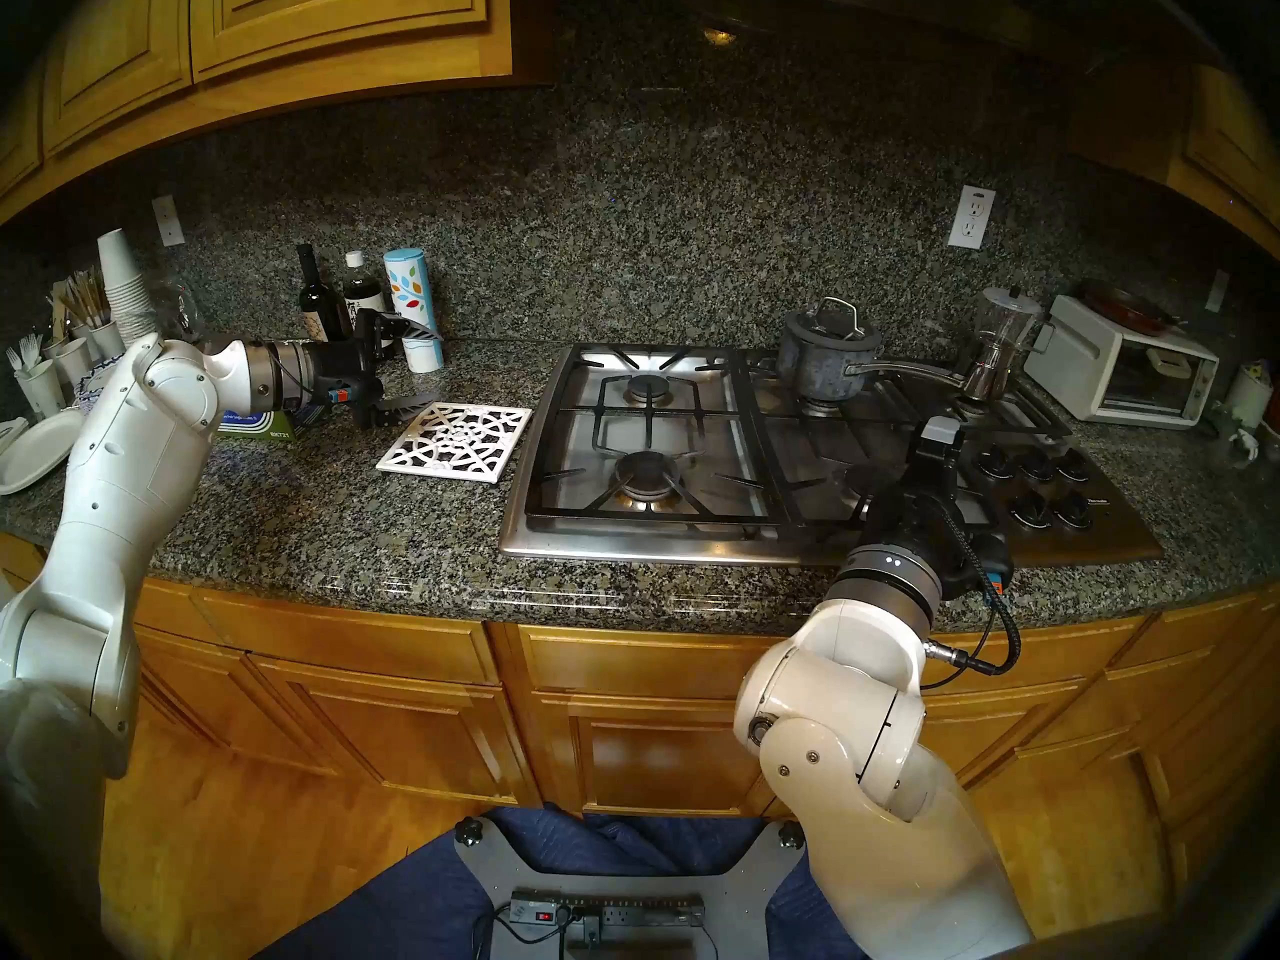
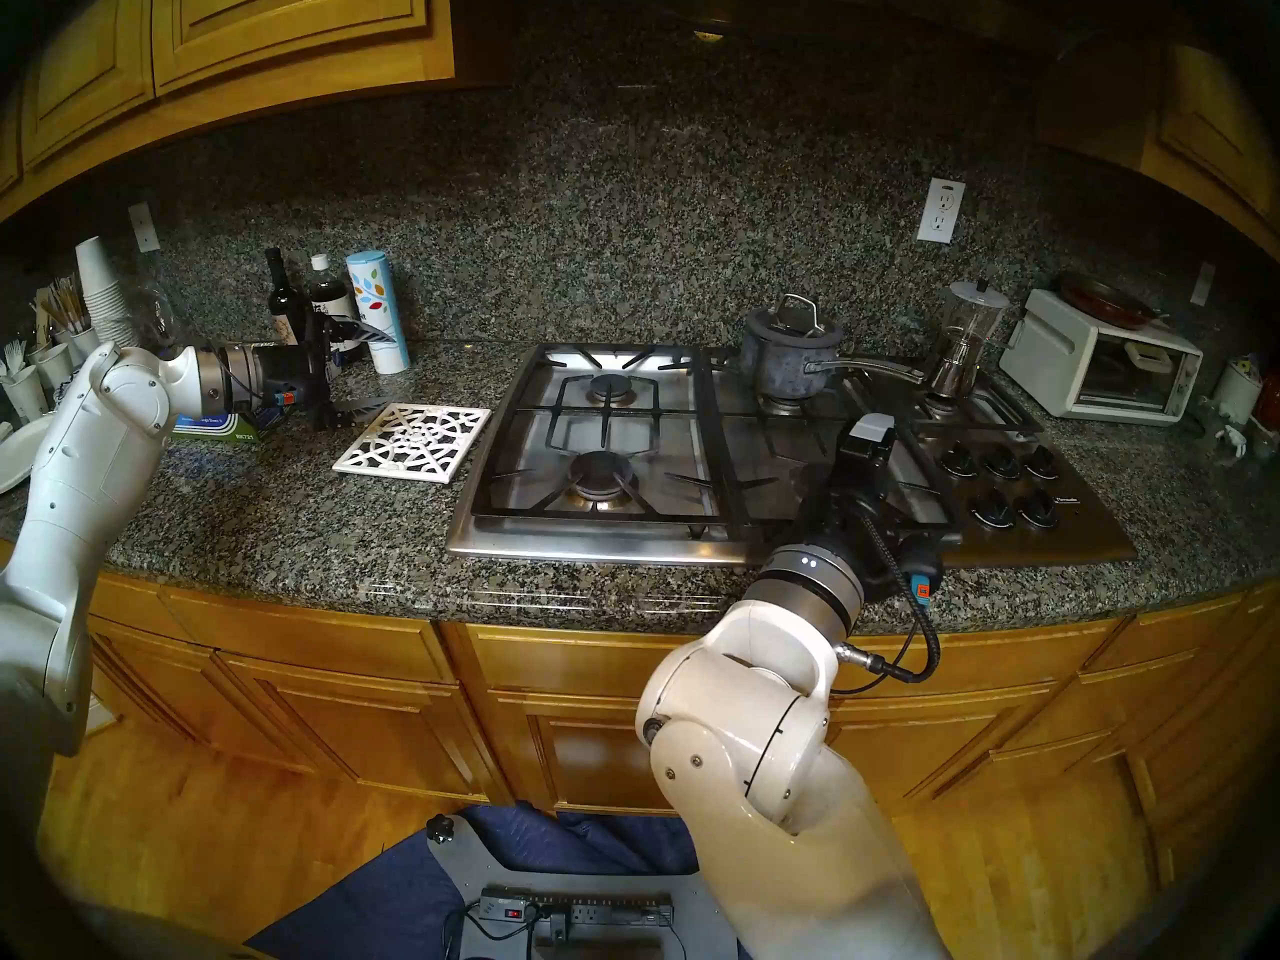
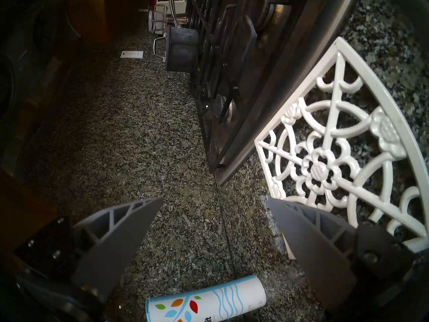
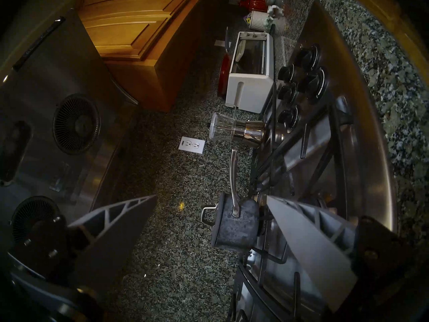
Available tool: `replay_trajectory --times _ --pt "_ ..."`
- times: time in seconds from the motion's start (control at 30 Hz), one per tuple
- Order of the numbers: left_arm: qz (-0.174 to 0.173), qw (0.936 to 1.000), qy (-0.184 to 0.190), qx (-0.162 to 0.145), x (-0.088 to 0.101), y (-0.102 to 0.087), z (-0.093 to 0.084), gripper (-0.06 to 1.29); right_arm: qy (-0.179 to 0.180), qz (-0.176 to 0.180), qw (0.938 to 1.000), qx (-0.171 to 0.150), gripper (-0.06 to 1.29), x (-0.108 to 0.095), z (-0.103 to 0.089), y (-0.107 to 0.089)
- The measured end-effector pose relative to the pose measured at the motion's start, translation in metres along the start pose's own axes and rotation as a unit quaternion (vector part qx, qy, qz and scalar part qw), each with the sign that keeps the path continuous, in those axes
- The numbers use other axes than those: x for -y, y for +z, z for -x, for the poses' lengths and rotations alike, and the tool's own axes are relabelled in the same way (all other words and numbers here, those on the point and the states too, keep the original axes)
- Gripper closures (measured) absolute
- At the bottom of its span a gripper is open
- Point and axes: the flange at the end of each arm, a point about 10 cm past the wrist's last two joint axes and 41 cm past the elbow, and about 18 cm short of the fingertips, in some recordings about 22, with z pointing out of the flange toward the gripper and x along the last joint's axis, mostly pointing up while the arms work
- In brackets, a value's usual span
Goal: Pick up the pot, put it on the stove, take off the pot lid
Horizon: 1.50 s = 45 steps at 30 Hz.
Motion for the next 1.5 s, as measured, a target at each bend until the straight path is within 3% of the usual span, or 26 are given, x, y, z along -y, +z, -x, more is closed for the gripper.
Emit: replay_trajectory --times 0.83,1.1,1.5 --pt "0.002 1.0 -0.001 0.0 -0.001 0.0 0.0 0.02 -0.007 0.003 1.0 0.003 -0.01 -0.005 0.006 0.003" --pt "0.002 1.0 -0.001 0.0 -0.002 0.0 0.0 0.02 -0.027 0.009 0.9995 0.009 -0.01 -0.012 0.022 0.02" --pt "0.002 1.0 -0.001 0.0 -0.002 0.0 0.0 0.02 -0.025 0.015 0.9995 0.015 -0.01 -0.008 0.03 0.055"
